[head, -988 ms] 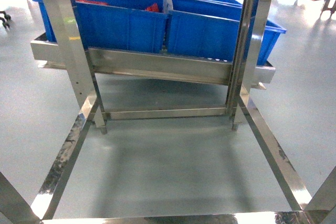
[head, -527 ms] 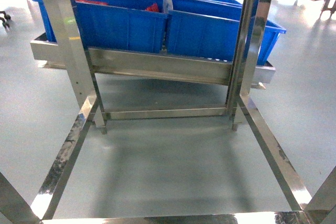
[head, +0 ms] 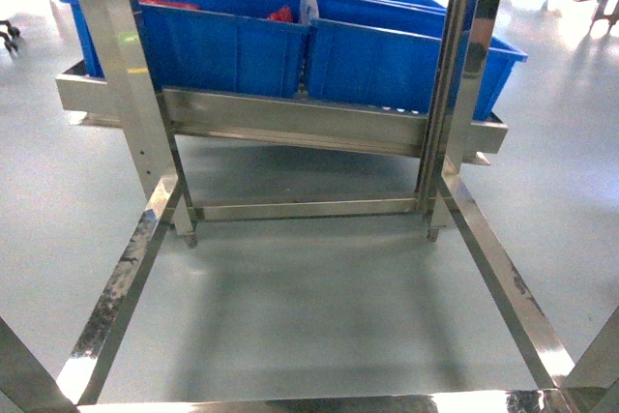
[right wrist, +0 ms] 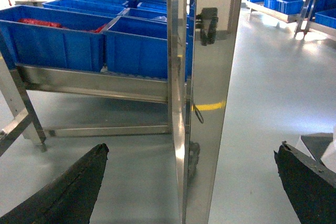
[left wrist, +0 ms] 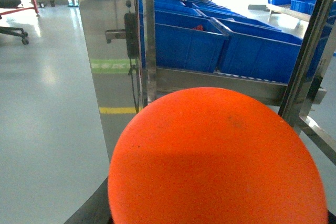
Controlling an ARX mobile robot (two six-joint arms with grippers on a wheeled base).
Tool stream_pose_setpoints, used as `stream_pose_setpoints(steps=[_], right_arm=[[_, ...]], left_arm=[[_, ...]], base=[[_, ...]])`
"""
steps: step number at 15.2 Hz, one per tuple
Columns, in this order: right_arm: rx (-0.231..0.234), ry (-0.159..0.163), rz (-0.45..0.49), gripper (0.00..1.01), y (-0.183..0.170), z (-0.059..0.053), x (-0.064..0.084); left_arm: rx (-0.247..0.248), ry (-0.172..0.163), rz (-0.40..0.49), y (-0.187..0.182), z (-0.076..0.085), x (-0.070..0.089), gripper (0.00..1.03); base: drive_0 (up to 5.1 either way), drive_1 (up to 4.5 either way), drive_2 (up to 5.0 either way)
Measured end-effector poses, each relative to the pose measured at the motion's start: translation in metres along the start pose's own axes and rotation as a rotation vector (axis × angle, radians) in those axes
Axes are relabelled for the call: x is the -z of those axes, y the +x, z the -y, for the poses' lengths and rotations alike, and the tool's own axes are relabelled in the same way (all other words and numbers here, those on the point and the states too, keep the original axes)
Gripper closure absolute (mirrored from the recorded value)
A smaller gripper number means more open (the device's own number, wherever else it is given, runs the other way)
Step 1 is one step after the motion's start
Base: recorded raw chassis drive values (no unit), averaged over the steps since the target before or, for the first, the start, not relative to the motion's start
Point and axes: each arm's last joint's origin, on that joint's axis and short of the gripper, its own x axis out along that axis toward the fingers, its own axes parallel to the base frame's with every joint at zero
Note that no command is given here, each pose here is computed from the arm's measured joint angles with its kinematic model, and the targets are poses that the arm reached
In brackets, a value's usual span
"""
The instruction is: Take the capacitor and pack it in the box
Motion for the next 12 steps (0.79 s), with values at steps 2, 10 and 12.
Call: stream_pose_setpoints(steps=[2,10,12], right_arm=[[0.000,0.000,0.000,0.03,0.0000,0.0000,0.0000],[0.000,0.000,0.000,0.03,0.0000,0.0000,0.0000],[0.000,0.000,0.000,0.03,0.0000,0.0000,0.0000]], left_arm=[[0.000,0.000,0.000,0.0000,0.0000,0.0000,0.59],[0.000,0.000,0.000,0.0000,0.0000,0.0000,0.59],[0.000,0.000,0.000,0.0000,0.0000,0.0000,0.59]], base=[[0.0,0.00,0.0],[0.0,0.00,0.0],[0.0,0.00,0.0]])
